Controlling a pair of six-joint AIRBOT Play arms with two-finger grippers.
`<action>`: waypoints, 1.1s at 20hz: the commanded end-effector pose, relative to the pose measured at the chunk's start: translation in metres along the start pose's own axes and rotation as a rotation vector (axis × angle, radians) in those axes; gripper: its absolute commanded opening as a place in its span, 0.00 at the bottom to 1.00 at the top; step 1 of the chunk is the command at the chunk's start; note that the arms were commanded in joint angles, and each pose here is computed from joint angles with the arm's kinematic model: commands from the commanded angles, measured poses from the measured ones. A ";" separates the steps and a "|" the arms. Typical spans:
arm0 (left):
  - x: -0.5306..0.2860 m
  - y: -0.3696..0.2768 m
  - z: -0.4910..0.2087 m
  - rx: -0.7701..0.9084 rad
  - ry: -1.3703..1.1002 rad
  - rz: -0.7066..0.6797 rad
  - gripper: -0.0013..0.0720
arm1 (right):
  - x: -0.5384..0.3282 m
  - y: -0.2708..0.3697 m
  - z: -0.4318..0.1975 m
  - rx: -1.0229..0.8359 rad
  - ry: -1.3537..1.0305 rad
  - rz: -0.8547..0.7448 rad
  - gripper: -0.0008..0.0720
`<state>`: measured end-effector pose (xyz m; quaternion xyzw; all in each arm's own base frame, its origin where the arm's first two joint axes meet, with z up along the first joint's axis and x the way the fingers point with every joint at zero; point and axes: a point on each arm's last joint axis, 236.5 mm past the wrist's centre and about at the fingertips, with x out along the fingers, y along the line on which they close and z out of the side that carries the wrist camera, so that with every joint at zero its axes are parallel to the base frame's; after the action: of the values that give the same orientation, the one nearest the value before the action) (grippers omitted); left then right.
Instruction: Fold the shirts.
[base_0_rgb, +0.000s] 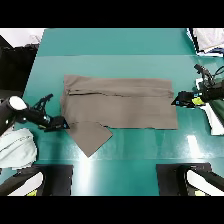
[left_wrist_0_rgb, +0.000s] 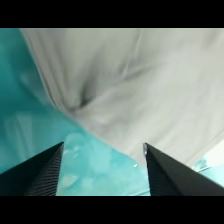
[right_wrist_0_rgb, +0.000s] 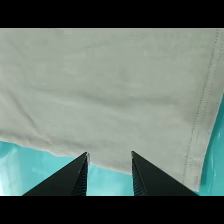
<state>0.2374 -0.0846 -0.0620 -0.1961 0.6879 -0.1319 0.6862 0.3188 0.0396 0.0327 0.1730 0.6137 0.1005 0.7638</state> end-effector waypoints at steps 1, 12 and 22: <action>0.016 -0.008 -0.019 -0.058 -0.029 -0.067 0.83 | -0.002 0.003 -0.001 -0.005 -0.018 0.005 0.43; 0.028 -0.015 -0.003 -0.130 -0.132 -0.142 0.11 | -0.003 0.011 -0.006 0.008 0.004 0.044 0.43; 0.003 -0.040 0.009 0.014 -0.138 -0.187 0.05 | 0.035 -0.108 -0.085 0.362 0.110 -0.008 0.44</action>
<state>0.2446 -0.1194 -0.0561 -0.2709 0.6235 -0.1735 0.7126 0.2539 -0.0143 -0.0308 0.2661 0.6667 0.0302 0.6956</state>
